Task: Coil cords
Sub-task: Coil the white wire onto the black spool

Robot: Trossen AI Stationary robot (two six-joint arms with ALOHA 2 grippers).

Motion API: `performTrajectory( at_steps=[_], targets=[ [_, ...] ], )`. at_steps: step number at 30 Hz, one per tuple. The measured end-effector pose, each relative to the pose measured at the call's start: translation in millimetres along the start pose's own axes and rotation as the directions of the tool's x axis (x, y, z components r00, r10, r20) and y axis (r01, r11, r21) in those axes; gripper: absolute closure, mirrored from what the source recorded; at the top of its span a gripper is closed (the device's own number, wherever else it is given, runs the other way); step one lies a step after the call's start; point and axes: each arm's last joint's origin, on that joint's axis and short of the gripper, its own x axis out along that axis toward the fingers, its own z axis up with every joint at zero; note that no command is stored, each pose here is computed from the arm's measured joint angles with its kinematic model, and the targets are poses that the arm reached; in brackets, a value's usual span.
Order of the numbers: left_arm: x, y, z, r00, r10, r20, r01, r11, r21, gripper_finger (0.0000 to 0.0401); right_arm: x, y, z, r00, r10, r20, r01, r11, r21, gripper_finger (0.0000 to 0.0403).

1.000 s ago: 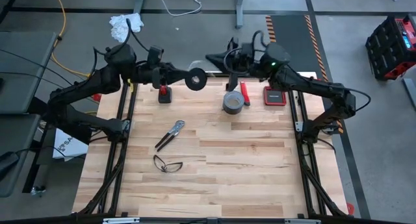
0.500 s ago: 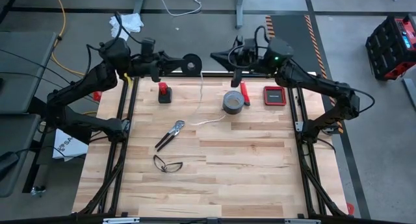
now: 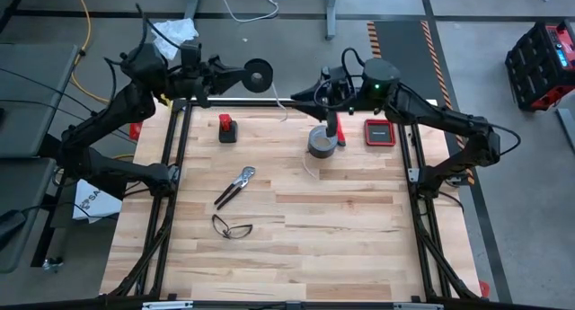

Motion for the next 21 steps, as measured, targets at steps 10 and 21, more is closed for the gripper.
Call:
performTrajectory(
  at_steps=[10,21],
  targets=[
    [-4.0,-5.9,9.2,0.999,0.025,0.022,-0.026,0.999,0.034,0.0401,14.5,14.8,-11.3,0.988,-0.152,-0.019,0.150,0.985,-0.089,0.0222],
    [-3.6,-6.2,10.8,0.998,0.035,0.048,-0.036,0.999,0.033,0.0401,33.1,5.1,-26.1,0.972,-0.234,-0.030,0.227,0.963,-0.143,0.0222]
  ],
)
